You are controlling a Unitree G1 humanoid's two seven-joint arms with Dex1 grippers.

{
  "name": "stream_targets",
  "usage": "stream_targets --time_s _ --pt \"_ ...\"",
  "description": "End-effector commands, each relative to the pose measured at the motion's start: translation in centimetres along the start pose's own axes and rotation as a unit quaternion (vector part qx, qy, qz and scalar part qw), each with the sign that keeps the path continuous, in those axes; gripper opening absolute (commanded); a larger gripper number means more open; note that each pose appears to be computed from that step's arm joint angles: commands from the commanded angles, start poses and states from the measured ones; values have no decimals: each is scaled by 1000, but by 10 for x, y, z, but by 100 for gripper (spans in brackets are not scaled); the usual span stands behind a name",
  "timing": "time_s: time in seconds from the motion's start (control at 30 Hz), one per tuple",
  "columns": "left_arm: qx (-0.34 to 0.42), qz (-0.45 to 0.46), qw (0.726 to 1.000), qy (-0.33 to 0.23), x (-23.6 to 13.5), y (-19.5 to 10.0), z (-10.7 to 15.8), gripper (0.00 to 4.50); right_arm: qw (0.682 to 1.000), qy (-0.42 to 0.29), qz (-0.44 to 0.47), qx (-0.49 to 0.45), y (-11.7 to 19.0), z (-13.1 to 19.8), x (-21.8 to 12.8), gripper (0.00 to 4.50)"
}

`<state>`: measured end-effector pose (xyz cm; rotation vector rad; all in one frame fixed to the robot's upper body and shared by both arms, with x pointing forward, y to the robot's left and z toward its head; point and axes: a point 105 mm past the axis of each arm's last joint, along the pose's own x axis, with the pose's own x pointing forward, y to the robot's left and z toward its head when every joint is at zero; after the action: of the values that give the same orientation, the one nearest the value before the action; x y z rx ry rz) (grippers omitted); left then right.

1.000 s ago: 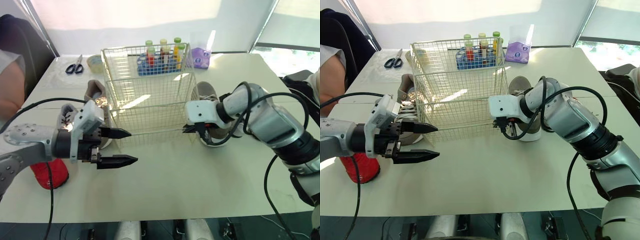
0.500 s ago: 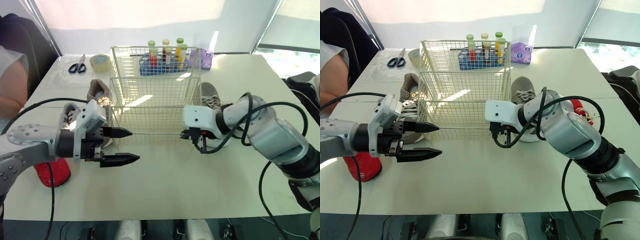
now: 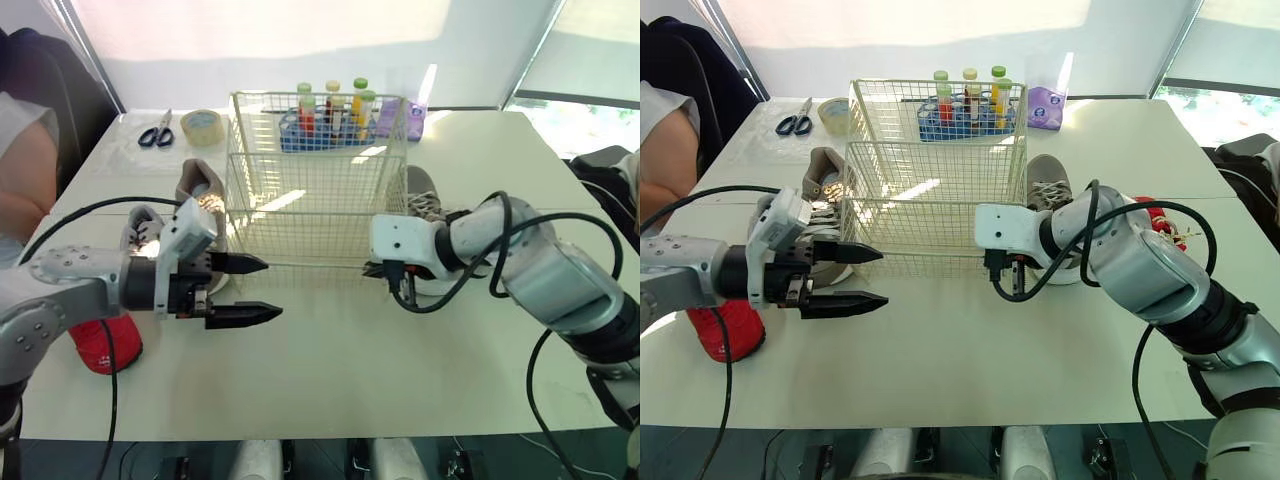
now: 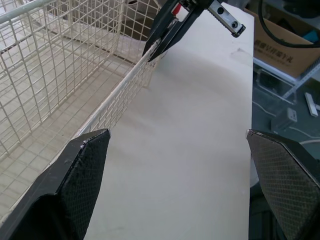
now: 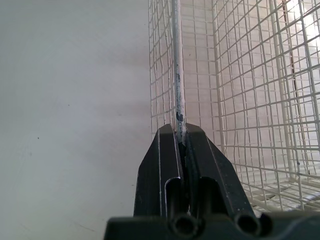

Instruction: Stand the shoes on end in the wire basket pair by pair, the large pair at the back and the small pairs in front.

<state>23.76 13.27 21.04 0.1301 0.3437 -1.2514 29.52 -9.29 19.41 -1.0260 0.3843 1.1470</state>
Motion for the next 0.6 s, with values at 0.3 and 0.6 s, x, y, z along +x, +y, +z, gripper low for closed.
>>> stream_targets --time_s 0.3,0.6 --pt "15 1 1000 -12 -3 -1 10 450 994 -95 -50 34 -30 44 -67 140" --pt "-57 -9 984 -168 7 2 43 450 874 -273 -302 266 -59 -50 -158 221"
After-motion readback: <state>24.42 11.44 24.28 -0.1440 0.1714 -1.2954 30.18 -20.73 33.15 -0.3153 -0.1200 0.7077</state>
